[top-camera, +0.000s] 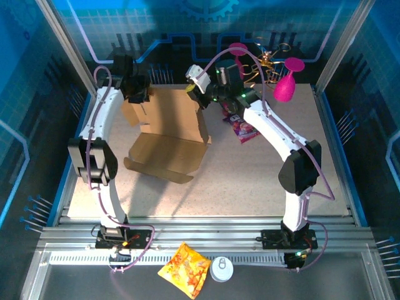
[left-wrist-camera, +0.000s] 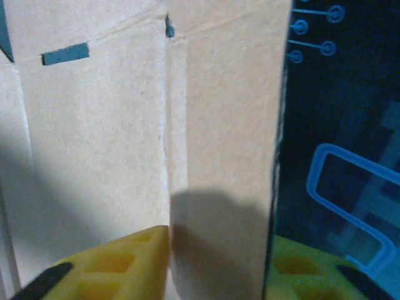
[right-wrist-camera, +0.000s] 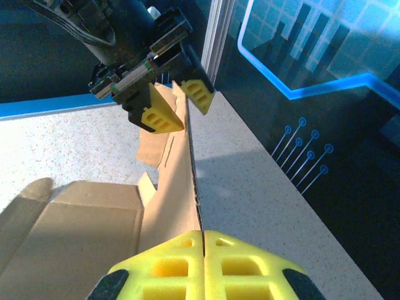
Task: Fold the paper box
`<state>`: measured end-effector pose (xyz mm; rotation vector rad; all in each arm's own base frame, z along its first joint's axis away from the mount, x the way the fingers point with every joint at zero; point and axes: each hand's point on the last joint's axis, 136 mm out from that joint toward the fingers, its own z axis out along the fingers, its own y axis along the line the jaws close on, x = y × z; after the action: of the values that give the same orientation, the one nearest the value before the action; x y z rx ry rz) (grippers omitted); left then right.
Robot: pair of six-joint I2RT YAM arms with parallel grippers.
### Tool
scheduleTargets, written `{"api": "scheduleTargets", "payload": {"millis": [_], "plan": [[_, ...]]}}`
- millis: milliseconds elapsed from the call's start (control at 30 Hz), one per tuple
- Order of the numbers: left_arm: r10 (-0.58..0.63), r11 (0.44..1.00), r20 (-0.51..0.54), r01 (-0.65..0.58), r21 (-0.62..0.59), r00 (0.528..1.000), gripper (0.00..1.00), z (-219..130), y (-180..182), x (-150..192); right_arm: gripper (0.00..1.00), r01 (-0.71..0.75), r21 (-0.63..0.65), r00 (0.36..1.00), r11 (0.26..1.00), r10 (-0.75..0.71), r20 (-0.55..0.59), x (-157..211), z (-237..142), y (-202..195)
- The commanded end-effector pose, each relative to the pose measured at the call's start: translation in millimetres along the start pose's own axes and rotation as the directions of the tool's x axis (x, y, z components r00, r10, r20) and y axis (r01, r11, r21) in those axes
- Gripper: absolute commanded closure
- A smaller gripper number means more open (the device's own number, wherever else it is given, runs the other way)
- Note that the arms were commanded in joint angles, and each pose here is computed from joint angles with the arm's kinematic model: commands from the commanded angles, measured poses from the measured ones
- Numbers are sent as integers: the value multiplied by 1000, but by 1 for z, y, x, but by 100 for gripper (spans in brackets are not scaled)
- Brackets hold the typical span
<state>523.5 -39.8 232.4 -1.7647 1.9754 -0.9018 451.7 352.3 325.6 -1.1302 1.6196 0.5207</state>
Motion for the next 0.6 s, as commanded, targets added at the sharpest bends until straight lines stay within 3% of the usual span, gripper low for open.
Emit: {"api": "scheduleTargets", "payload": {"millis": [0,100,133,233,300,333,433,567], "plan": [[-42,999,-6,42,17,999,77,-4,5,-3,100,39,16,996,999,-40,79,-23,-16,-5],[-89,994,22,88,61,996,99,-7,8,-8,100,20,32,997,999,-22,74,-22,-15,-8],[-109,991,29,107,84,994,100,-7,8,-10,100,3,51,997,999,-6,73,-22,-16,-11],[-186,972,51,176,155,981,100,-10,10,-14,61,-131,157,985,979,111,129,-33,-25,-26],[-233,954,89,209,217,968,100,-17,10,-17,40,-311,323,946,894,257,199,-38,-44,-48],[-255,945,108,224,238,961,100,-20,11,-19,36,-402,368,912,838,329,246,-40,-56,-55],[-300,926,174,243,289,938,100,-31,15,-19,31,-662,420,748,621,510,425,-47,-97,-53],[-340,916,255,256,310,905,100,-44,26,-16,30,-918,242,396,314,714,577,-45,-112,-17]]}}
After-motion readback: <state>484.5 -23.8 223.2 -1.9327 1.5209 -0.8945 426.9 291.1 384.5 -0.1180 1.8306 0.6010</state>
